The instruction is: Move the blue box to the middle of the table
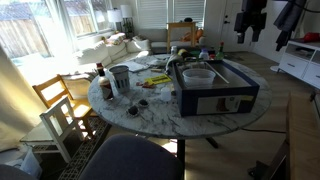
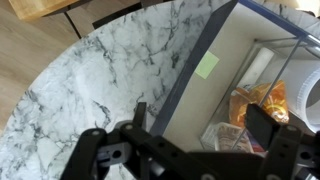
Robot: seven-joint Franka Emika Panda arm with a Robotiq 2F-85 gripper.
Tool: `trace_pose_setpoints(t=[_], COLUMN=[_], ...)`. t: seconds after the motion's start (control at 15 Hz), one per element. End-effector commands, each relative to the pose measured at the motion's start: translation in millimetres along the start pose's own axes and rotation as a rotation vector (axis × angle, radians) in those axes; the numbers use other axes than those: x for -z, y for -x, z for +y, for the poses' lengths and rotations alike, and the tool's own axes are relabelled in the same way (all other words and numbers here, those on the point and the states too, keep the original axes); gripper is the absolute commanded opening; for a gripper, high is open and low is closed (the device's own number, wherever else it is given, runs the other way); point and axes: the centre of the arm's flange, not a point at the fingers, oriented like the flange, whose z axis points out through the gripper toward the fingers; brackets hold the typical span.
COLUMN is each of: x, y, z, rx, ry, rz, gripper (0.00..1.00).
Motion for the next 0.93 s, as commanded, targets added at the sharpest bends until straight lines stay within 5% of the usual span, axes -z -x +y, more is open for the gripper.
trace_pose_setpoints(t=[0.0, 0.87], x=[-26.4, -133.5], y=[-12.1, -50.6], z=[-7.3, 3.5], rx=[0.003, -0.180], ry=[-0.006, -0.108], rz=[-0.002, 0.053], gripper=[1.00, 1.00])
